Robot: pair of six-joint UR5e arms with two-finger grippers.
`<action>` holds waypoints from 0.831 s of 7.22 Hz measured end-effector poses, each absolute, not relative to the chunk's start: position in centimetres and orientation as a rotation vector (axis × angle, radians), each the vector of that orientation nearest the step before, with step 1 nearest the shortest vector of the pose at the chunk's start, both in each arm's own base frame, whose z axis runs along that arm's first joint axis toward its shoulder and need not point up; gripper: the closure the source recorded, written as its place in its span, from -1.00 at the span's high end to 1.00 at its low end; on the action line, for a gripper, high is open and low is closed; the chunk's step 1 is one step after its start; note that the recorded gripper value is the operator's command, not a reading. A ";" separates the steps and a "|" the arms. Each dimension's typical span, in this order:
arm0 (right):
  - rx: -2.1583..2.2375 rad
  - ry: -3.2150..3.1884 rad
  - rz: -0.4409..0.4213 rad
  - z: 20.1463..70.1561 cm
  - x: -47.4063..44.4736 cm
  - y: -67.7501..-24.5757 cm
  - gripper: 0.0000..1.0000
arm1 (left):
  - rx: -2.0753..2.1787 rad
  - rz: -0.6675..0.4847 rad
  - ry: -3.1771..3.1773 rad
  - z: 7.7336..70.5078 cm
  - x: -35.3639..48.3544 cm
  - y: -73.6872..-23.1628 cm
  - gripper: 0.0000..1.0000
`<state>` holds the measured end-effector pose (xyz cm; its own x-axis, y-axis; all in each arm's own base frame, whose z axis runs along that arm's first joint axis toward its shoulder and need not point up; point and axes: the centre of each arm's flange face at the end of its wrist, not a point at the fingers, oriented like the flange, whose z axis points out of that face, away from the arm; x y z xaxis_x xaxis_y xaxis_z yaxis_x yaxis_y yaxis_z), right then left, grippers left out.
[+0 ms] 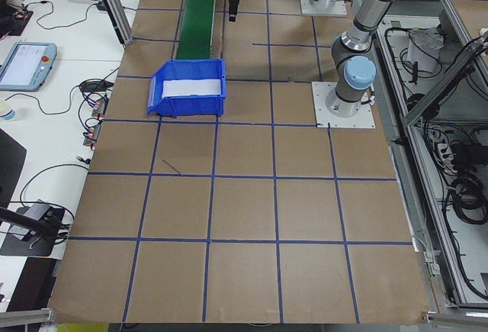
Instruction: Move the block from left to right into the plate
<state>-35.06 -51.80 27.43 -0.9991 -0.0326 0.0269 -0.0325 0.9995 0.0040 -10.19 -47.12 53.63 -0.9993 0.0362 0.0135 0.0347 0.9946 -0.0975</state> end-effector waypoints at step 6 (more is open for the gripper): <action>0.034 -3.194 -0.081 23.3 -42.6 -42.0 1.00 | -0.055 0.152 -3.123 53.6 -10.2 -47.1 1.00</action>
